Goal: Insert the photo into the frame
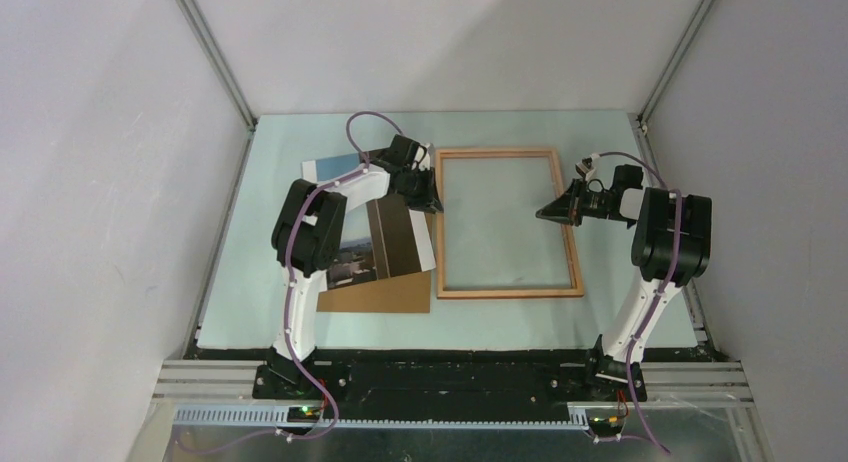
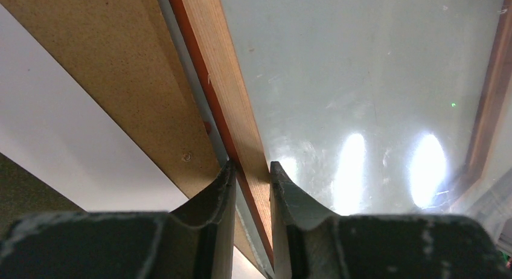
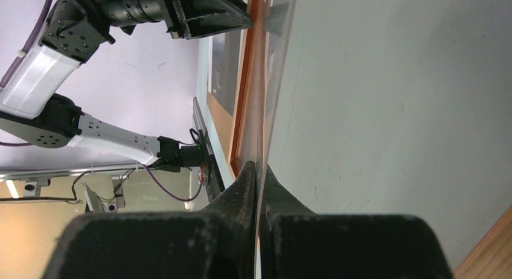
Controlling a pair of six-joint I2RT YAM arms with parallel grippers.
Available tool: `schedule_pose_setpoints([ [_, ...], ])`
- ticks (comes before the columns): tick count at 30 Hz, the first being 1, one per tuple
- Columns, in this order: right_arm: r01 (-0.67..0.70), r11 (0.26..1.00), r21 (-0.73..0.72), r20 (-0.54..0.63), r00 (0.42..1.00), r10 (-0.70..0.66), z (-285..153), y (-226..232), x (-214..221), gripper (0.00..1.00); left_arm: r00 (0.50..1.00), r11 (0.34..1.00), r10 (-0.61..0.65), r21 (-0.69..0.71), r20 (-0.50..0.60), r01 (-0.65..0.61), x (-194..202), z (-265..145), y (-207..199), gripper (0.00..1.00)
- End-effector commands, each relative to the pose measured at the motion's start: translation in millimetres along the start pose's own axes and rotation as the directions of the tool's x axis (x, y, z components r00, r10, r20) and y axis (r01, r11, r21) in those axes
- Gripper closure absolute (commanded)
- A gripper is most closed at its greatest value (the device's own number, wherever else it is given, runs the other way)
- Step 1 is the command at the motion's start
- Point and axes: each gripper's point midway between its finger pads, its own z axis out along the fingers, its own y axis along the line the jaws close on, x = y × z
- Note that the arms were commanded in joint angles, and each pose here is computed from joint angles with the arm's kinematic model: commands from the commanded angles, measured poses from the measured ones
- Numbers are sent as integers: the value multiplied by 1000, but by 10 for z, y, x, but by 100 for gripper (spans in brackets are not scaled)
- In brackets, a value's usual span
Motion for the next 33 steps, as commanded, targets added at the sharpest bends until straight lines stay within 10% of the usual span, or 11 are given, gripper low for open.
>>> schedule_pose_setpoints([
  [1,-3,999,35,-37,999,4,189,-69,52,100,999,996,54,67,-4,-53,29,-81,-262,100],
  [33,6,980,199,-35,999,1,212,-224,63,100,998,996,57,63,3,-57,15,-96,-281,98],
])
